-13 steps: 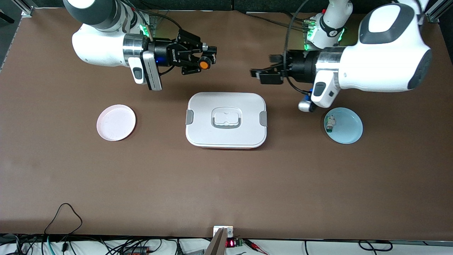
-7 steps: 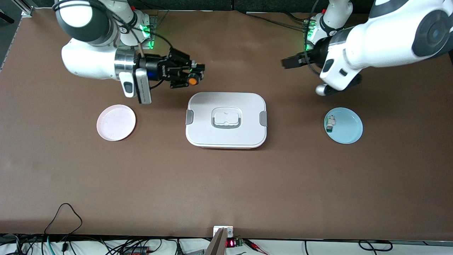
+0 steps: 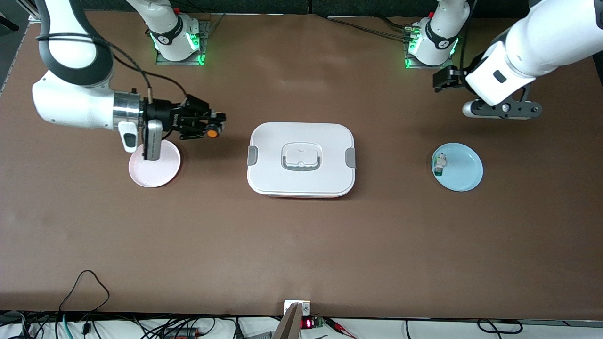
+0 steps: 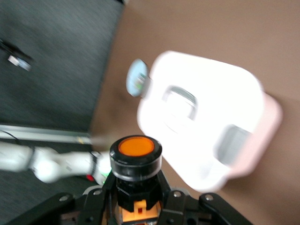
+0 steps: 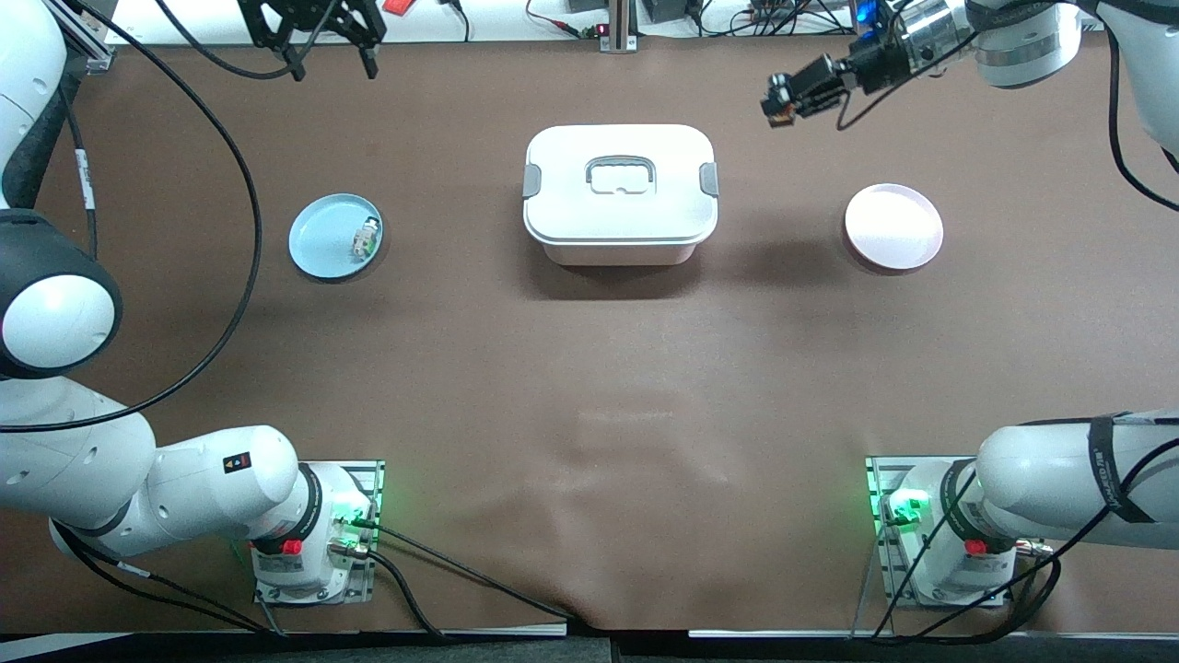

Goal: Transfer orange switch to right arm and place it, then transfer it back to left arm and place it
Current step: 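Carry the switch to the white plate while the left gripper withdraws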

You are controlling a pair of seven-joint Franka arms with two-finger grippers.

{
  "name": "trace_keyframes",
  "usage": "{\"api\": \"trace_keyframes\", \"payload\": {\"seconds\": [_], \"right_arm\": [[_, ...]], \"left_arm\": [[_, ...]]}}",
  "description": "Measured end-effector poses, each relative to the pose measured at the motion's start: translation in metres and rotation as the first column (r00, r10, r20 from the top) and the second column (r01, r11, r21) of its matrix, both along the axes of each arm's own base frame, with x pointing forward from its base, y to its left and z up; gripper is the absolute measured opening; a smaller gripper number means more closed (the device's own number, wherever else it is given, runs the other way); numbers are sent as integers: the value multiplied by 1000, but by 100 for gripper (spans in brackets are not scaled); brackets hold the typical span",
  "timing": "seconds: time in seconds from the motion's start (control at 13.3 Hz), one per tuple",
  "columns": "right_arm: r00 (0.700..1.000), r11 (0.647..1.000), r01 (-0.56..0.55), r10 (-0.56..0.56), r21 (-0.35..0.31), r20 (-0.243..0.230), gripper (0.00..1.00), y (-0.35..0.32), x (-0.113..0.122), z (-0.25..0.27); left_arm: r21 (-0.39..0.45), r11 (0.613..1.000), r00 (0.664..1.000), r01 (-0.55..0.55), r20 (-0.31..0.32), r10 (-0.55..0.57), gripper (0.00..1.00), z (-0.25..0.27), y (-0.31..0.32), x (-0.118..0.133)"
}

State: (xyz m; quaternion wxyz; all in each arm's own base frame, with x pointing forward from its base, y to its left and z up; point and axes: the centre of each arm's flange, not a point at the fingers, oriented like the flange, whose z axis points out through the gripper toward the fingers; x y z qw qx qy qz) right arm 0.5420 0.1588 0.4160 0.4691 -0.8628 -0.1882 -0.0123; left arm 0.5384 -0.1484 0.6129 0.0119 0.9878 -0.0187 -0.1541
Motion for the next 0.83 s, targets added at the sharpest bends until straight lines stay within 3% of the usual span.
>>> {"api": "trace_keyframes", "payload": {"seconds": [0.15, 0.38, 0.6, 0.83], "right_arm": [[999, 990, -31, 25, -140, -40, 35, -12, -2, -11], [993, 936, -45, 5, -348, -116, 35, -24, -6, -23], [989, 840, -140, 93, -525, -116, 35, -40, -7, -42], [963, 747, -262, 246, -611, -111, 35, -53, -5, -62]], "left_arm": [[-15, 999, 1000, 28, -3, -28, 100, -3, 30, 7], [-31, 996, 997, 79, -20, -79, 97, -15, 89, 16], [-41, 993, 994, 112, -12, -113, 97, -27, 121, 22], [-51, 988, 990, 143, 18, -143, 97, -31, 123, 26]]}}
